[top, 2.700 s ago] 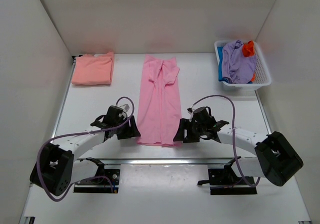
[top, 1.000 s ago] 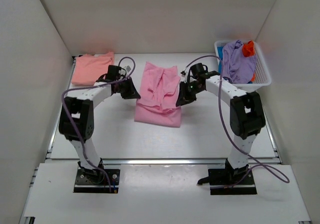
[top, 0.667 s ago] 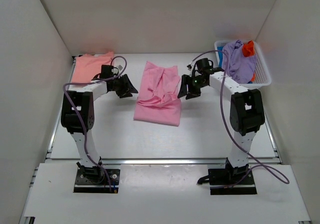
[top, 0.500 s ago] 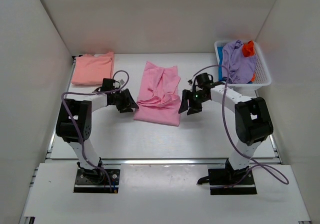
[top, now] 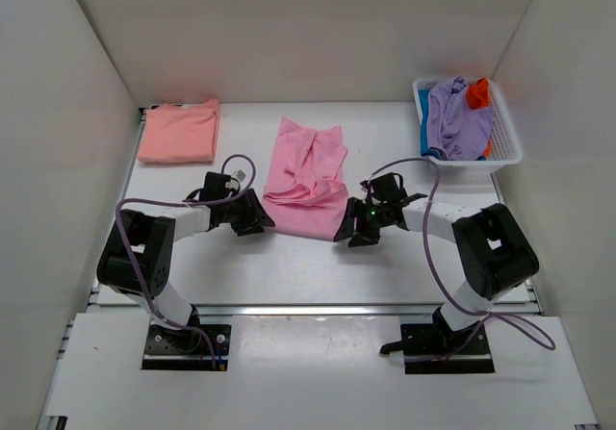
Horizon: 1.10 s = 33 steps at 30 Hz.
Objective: Fold and stack the t-shirts
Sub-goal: Grab one side of the 2/3 rectangular tshirt with both arms, then fold the long partially folded tshirt into a neat square
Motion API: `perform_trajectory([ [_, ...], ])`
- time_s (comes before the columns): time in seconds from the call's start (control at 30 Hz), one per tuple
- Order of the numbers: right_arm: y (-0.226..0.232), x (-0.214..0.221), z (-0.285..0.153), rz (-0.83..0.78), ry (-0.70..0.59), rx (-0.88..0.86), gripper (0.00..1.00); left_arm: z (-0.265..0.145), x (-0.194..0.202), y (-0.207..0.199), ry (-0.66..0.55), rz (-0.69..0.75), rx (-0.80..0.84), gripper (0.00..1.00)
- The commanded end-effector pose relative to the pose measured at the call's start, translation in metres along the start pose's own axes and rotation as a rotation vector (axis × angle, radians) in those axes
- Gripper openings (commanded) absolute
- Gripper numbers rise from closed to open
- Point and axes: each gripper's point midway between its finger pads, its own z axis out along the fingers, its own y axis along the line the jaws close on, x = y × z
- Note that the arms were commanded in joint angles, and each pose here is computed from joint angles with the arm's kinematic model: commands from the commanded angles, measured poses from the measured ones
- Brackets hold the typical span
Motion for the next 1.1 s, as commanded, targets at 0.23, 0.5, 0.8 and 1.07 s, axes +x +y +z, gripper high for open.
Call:
perform_trajectory([
  [0.23,0.014,-0.021,0.030,0.007,-0.028,-0.041,0.00,0.012,-0.012,-0.005,-0.067,-0.025,0.005,0.05],
  [0.5,0.047,-0.057,-0.029,-0.102,-0.131,-0.068,0.00,-0.030,-0.036,-0.056,-0.117,0.061,0.066,0.00],
  [0.8,0.022,0.026,-0.044,-0.105,0.001,-0.045,0.00,-0.047,0.055,-0.043,0.016,0.110,0.056,0.00],
  [1.07,0.012,0.097,-0.053,-0.072,0.097,-0.088,0.00,-0.063,0.112,-0.028,0.080,0.093,0.078,0.00],
])
